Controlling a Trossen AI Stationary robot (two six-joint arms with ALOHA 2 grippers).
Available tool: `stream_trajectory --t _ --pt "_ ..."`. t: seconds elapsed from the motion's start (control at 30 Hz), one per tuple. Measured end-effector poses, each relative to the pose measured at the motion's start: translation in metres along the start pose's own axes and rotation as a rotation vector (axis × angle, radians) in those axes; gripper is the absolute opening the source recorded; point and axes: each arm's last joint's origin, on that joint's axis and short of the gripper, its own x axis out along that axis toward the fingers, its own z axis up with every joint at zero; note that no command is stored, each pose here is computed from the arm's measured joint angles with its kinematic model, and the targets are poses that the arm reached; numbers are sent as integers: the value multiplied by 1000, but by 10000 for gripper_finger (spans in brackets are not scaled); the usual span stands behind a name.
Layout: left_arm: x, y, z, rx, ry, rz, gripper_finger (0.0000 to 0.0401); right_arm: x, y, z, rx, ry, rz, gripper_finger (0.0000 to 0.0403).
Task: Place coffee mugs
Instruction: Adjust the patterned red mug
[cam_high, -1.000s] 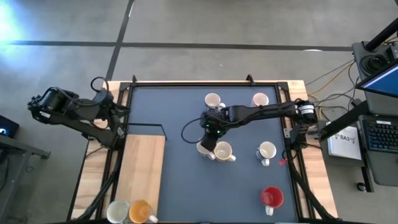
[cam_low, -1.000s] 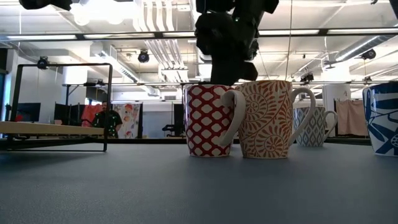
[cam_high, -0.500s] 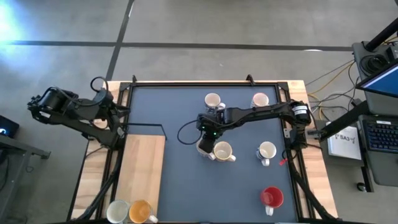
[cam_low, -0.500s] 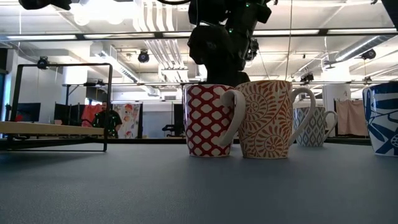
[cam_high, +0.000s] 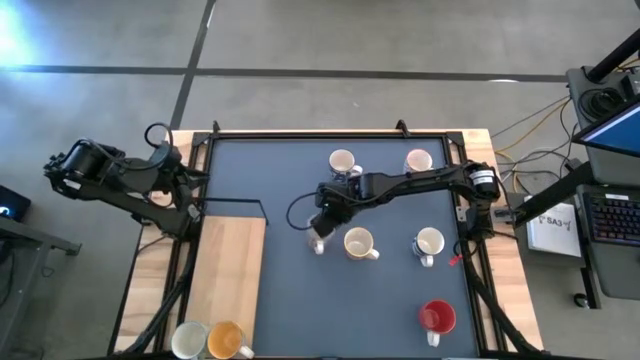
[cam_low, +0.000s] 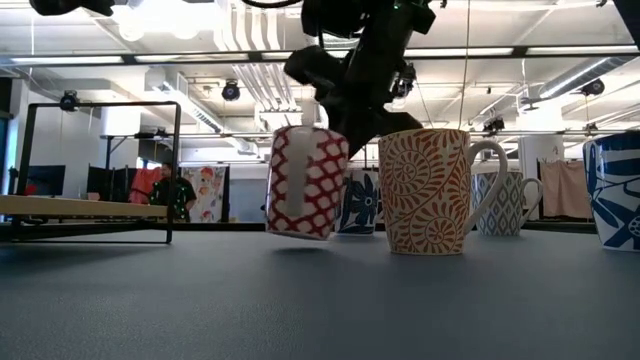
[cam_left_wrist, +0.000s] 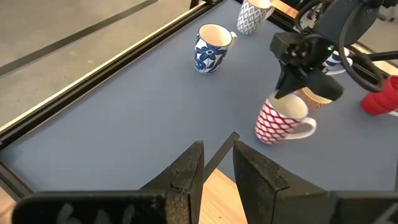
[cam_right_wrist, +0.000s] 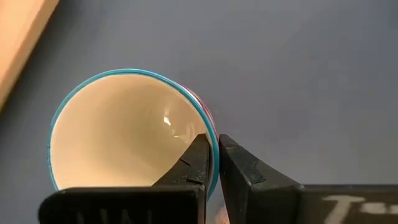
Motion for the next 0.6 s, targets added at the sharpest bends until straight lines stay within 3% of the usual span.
stream_trajectory --t 0.23,0.6 --pt "0 0 0 18 0 1 68 2 1 5 245 -149 -48 13" --pt "0 0 0 56 -1 2 68 13 1 8 245 -180 -58 13"
